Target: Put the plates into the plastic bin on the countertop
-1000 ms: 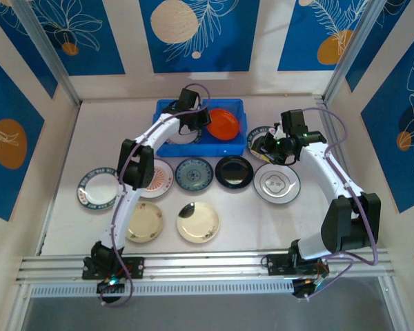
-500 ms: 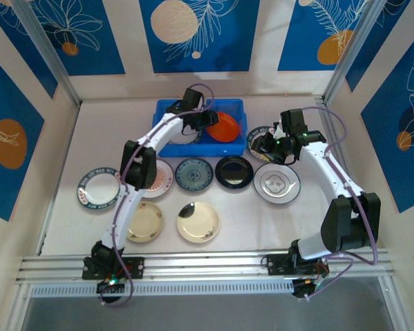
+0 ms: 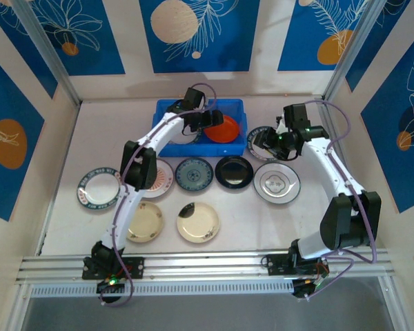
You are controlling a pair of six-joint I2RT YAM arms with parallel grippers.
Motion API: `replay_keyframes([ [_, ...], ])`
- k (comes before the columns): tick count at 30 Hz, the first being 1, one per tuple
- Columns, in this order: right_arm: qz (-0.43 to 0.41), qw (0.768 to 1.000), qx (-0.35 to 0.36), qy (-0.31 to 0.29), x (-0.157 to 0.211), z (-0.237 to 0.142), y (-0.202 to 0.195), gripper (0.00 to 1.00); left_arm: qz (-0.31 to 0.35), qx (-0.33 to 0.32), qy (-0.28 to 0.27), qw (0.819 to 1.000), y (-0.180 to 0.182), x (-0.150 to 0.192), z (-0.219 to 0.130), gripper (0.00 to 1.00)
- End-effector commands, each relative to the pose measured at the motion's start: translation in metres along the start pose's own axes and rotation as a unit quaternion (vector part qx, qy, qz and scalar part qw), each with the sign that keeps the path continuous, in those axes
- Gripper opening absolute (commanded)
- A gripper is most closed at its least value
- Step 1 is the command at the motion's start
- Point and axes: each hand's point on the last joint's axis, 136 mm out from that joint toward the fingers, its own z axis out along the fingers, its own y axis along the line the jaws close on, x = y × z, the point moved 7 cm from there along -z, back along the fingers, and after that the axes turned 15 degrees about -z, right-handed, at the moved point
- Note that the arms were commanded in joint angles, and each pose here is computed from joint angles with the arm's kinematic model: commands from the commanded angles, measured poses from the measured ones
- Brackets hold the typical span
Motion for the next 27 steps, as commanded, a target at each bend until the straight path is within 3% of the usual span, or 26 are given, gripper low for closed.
replay_keyframes([
  [1,0.0,1.0,0.017,-0.026,-0.013,-0.016,-0.01,0.52,0.044,0.025,-0.05,0.997,-0.039,-0.02,-0.055,1.0],
  [9,0.07,0.995,0.037,-0.066,-0.03,-0.018,-0.056,0.52,0.095,0.04,-0.091,0.991,-0.074,-0.027,-0.137,1.0],
  [17,0.132,0.986,0.08,-0.061,-0.031,-0.002,-0.112,0.48,0.136,0.108,-0.069,0.982,-0.089,0.017,-0.226,1.0],
  [22,0.159,0.982,0.095,-0.041,-0.026,0.015,-0.136,0.48,0.143,0.113,-0.053,0.982,-0.076,0.043,-0.253,1.0],
  [27,0.171,0.981,0.093,-0.017,-0.03,0.036,-0.148,0.47,0.115,0.157,-0.041,0.98,-0.061,0.069,-0.257,1.0],
])
